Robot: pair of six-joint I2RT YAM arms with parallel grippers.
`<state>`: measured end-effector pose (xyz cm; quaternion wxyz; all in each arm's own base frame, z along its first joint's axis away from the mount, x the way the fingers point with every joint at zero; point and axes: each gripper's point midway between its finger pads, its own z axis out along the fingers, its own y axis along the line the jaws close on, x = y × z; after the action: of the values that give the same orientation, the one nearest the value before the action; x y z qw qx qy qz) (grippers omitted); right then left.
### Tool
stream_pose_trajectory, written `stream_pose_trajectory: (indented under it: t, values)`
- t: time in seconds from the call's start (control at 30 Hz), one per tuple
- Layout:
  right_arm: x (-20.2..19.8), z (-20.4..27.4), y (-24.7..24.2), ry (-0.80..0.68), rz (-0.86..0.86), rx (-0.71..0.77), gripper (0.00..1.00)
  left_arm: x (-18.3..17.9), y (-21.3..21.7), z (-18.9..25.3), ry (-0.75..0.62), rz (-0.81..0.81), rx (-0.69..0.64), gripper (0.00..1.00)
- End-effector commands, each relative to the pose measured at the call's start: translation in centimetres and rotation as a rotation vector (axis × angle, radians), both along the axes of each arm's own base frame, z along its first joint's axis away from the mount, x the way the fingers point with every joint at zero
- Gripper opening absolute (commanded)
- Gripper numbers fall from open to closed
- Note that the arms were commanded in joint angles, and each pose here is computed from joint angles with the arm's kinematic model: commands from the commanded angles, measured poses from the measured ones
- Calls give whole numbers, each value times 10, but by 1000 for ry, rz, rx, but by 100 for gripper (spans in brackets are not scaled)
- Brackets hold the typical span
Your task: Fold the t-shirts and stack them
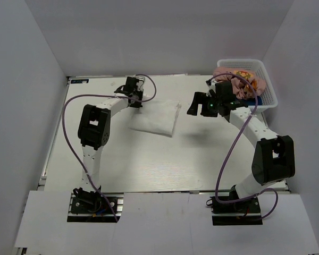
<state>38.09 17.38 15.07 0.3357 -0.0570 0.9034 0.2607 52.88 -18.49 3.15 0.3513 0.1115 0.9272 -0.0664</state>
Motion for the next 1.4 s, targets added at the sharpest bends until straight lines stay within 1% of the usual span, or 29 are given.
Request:
stream_pose_trajectory:
  t: [0.0, 0.07, 0.1, 0.13, 0.17, 0.2, 0.23, 0.37, 0.4, 0.43, 0.47, 0.5, 0.53, 0.57, 0.63, 0.67, 0.73, 0.77, 0.83, 0.87, 0.93, 0.97, 1.0, 1.03, 1.1, 1.13, 1.3, 1.33, 1.37]
  values:
    - [-1, 7, -3, -27, 5, -8, 90, 20, 77, 56, -100, 172, 56, 0]
    - [-2, 7, -1, -28, 14, -4, 90, 23, 94, 70, -129, 194, 57, 0]
    - [0, 8, -1, -34, 13, -5, 90, 25, 111, 67, -128, 218, 66, 0]
    - [0, 7, -2, -32, 11, -9, 90, 29, 121, 76, -156, 222, 74, 0]
    - [3, 10, -2, -42, 11, -11, 90, 30, 131, 76, -157, 229, 85, 0]
    - [3, 10, -3, -40, 7, -15, 90, 36, 140, 83, -181, 236, 91, 0]
    - [6, 12, -4, -48, 1, -21, 90, 45, 159, 87, -197, 256, 106, 0]
    - [13, 12, -4, -36, -6, -33, 90, 67, 202, 85, -207, 284, 158, 0]
    - [18, 15, -3, -42, -8, -33, 90, 70, 215, 84, -204, 309, 185, 0]
    - [19, 13, -2, -34, -9, -32, 90, 79, 233, 94, -226, 339, 201, 0]
    - [22, 16, -2, -40, -16, -30, 90, 82, 246, 83, -212, 359, 230, 0]
    - [24, 17, -1, -39, -16, -33, 90, 84, 255, 83, -215, 367, 238, 0]
    - [26, 14, -1, -29, -19, -34, 90, 92, 276, 84, -238, 400, 253, 0]
    - [25, 13, -2, -22, -25, -36, 90, 94, 285, 93, -257, 416, 253, 0]
    - [26, 10, -2, -5, -21, -45, 90, 106, 304, 96, -287, 447, 254, 0]
    - [30, 12, -4, -10, -35, -55, 90, 111, 322, 101, -323, 493, 271, 0]
    - [33, 6, -5, 4, -40, -71, 90, 122, 337, 97, -356, 528, 283, 0]
    - [35, 8, -5, 2, -43, -73, 90, 126, 338, 93, -360, 535, 274, 0]
    - [39, 9, -5, 5, -46, -72, 90, 133, 361, 102, -402, 604, 288, 0]
    - [39, 6, -4, 12, -50, -71, 90, 135, 364, 92, -397, 617, 298, 0]
    - [39, 6, -3, 12, -49, -69, 90, 135, 380, 97, -420, 647, 305, 0]
    - [40, 6, -3, 12, -48, -68, 90, 138, 381, 92, -427, 648, 305, 0]
    - [42, 5, -4, 11, -53, -69, 90, 137, 390, 96, -441, 664, 319, 0]
    - [40, -2, -5, 29, -55, -74, 90, 139, 391, 99, -452, 661, 325, 0]
    - [38, -5, -3, 39, -57, -69, 90, 139, 398, 89, -449, 664, 335, 0]
    - [38, -8, -4, 48, -57, -68, 90, 138, 406, 93, -457, 677, 337, 0]
    - [36, -8, -5, 54, -61, -72, 90, 143, 417, 94, -495, 682, 326, 0]
    - [36, -8, -3, 54, -61, -70, 90, 143, 418, 88, -484, 675, 336, 0]
    - [34, -8, -4, 59, -65, -72, 90, 144, 419, 92, -499, 670, 345, 0]
